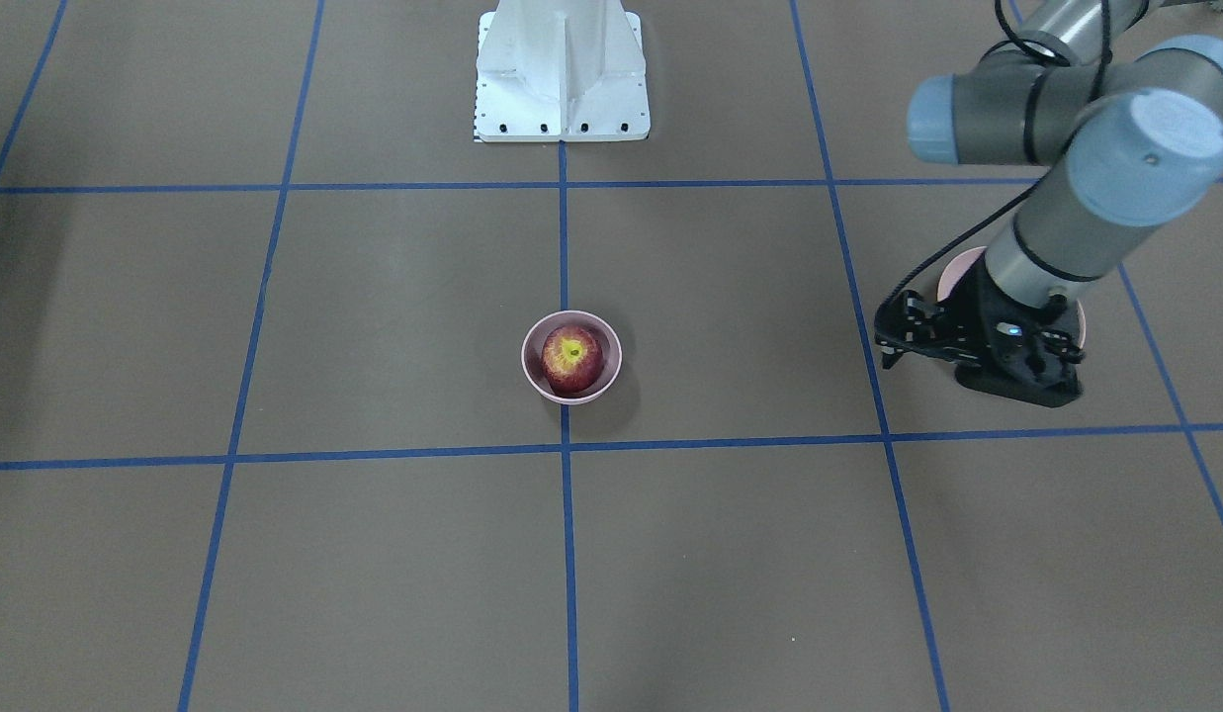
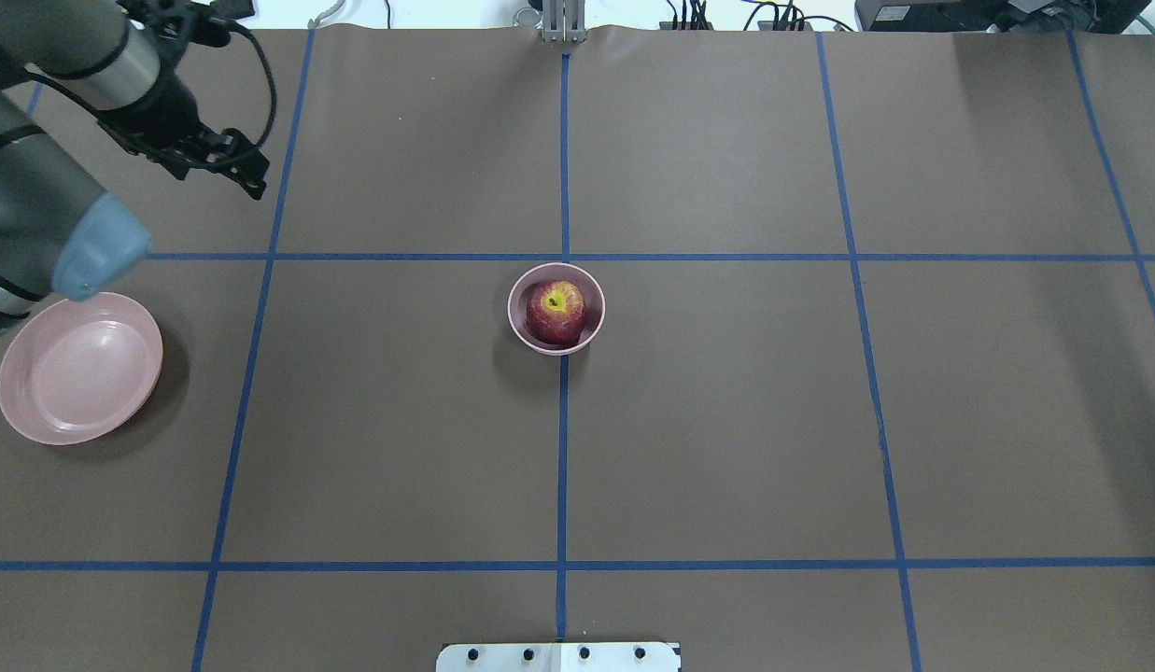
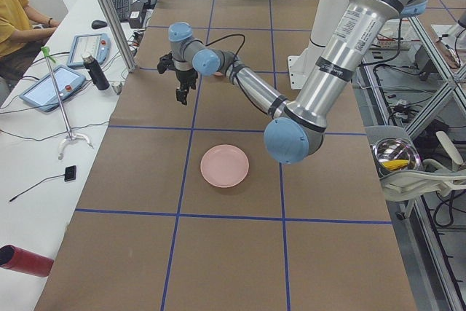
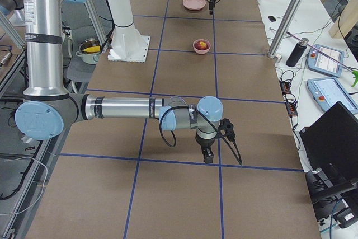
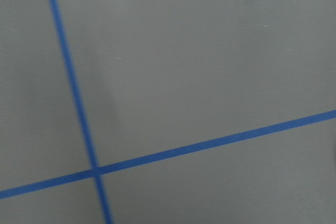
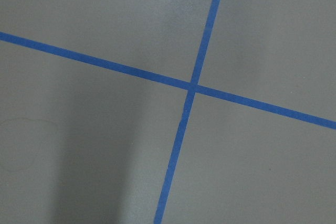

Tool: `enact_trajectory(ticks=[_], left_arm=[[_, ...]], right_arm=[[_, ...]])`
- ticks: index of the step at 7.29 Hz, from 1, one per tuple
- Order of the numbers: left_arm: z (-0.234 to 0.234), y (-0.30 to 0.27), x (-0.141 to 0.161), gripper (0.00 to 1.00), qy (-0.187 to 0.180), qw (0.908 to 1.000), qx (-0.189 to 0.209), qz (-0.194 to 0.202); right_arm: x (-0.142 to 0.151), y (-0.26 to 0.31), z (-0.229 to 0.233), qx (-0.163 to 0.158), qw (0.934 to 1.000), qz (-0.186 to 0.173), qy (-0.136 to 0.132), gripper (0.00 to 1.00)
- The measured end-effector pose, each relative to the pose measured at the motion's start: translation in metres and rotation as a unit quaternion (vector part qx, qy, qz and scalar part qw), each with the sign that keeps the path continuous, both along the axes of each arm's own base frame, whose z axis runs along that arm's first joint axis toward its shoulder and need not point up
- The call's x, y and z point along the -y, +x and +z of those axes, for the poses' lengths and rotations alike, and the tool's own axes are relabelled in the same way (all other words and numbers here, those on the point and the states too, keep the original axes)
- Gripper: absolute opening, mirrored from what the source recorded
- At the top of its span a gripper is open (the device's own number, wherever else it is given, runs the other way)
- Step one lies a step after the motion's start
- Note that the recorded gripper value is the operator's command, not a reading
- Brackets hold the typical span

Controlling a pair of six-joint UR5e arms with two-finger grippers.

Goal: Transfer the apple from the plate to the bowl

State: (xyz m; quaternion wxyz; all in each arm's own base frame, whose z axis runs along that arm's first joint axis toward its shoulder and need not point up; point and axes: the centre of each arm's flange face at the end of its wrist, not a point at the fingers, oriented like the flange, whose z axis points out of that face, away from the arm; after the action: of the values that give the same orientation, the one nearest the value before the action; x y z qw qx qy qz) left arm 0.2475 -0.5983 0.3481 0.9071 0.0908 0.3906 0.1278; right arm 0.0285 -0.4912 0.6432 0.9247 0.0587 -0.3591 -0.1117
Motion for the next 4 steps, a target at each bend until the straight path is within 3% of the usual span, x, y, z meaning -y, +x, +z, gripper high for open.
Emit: enact_trajectory(ticks=[2,4], left_arm=[[0.077,-0.098,0.003,0.98,0.024,0.9992,0.016,0.028],[0.150,-0.183,-0.016,0.98,0.034,0.9977,0.037,0.045]], right_arm=[[-0.001,0.000,0.001,0.001,1.0000,0.000,-0.002,1.00],[-0.001,0.000,0.002,0.002,1.0000,-0.001,-0.002,1.00]])
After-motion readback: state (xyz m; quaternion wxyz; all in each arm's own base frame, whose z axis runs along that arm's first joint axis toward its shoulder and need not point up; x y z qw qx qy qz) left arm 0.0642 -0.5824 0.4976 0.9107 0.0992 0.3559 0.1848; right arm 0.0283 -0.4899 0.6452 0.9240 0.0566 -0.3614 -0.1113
